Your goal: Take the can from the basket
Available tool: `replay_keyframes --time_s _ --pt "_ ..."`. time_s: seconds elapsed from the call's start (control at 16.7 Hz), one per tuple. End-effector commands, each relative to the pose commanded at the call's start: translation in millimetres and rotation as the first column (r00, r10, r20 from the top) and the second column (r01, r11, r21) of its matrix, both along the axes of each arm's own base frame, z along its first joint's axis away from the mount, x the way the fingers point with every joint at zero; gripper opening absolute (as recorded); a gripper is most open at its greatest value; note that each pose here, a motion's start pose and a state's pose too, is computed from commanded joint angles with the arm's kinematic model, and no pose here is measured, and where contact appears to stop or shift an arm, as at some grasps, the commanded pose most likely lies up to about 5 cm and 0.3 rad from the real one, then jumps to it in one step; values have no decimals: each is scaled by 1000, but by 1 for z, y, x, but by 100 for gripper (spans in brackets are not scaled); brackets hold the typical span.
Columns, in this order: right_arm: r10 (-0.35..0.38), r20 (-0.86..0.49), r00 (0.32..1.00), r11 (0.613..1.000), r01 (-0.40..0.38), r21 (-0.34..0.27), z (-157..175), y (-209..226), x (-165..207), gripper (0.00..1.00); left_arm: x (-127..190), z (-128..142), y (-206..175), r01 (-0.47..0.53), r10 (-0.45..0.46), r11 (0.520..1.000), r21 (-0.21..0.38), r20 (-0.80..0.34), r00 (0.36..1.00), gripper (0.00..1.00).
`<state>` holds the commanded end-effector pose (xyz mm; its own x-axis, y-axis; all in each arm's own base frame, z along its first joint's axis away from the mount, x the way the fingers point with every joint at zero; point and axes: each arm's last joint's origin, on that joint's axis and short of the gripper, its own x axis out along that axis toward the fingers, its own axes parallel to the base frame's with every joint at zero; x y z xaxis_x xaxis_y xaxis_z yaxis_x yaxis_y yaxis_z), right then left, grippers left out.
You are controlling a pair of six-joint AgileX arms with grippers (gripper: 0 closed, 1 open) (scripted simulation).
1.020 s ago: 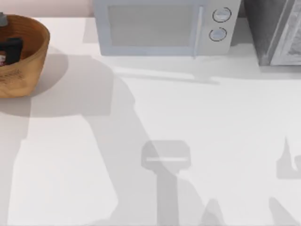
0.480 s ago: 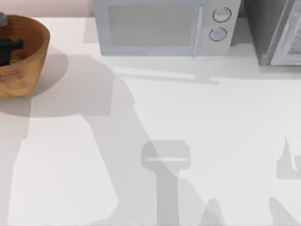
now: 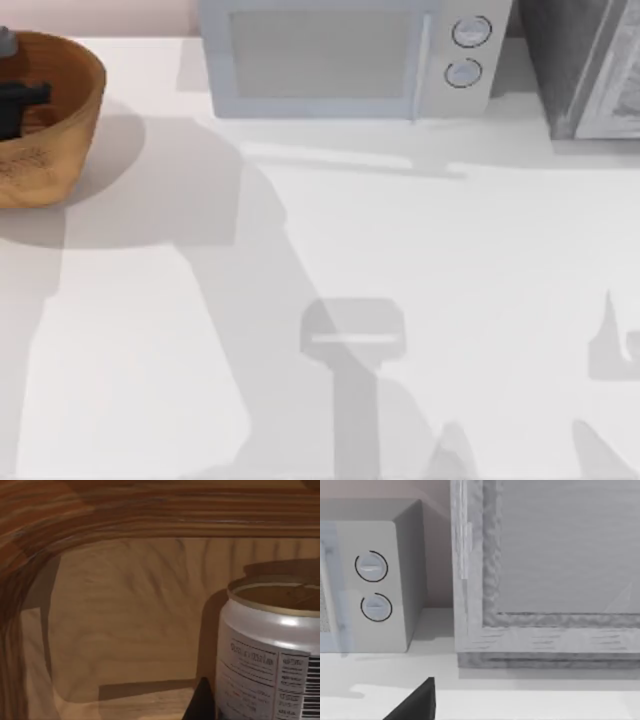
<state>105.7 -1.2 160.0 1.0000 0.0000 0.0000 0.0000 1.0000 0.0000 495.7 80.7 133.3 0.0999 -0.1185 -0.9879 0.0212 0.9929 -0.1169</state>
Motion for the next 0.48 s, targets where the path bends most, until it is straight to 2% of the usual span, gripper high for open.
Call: replay_keyframes --time_s 0.06,0.12,0.3,0.48 --pt "0 0 1000 1000 0 0 0 0 0 100 0 0 0 0 0 1000 0 0 1000 0" --pt "0 0 1000 1000 0 0 0 0 0 100 -8 23 -1 -23 23 1000 1 20 1000 0" --pt "0 0 1000 1000 0 0 0 0 0 100 -12 30 -2 -26 26 1000 4 34 999 0" --pt "0 0 1000 1000 0 0 0 0 0 100 -27 56 -8 -31 29 999 18 93 995 0"
